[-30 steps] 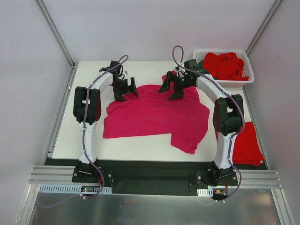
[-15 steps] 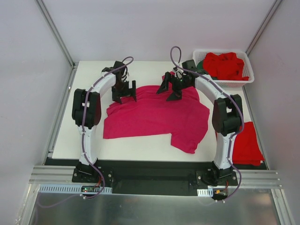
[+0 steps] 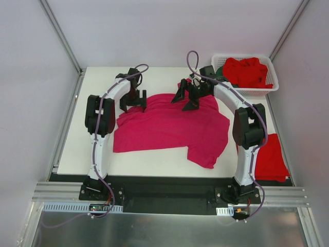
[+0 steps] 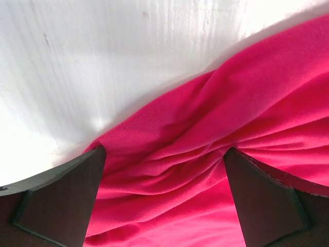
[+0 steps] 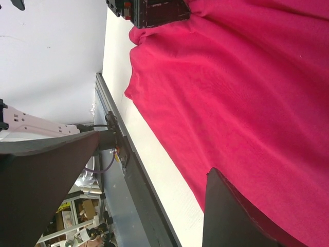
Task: Fold and stack the t-shirts
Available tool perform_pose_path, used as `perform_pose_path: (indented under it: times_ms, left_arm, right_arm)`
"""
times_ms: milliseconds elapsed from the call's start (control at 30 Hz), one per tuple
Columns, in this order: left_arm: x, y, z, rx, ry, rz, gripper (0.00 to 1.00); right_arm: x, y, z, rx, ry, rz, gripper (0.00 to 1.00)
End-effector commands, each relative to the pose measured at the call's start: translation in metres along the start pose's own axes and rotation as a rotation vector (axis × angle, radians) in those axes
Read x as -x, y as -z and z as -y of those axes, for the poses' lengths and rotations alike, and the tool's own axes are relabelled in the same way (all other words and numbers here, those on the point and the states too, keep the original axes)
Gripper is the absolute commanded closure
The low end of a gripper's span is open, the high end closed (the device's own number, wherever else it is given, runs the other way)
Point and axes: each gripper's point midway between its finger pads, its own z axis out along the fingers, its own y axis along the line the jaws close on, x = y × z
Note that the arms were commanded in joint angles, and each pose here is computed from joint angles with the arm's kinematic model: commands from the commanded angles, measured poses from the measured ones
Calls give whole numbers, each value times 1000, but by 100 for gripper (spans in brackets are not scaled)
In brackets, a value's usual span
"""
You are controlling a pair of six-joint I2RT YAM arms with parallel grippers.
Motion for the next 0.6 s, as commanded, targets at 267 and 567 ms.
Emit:
perform_pose_path:
  times_ms: [267,567]
  left_arm:
    - [34,20,-39,247,-46,110,1]
    - [74,63,-77,461,-25,261,1]
  right_arm:
    - [-3,9,-19,50,49,-1,4]
    - [-11,4,-29,52,111,-11,4]
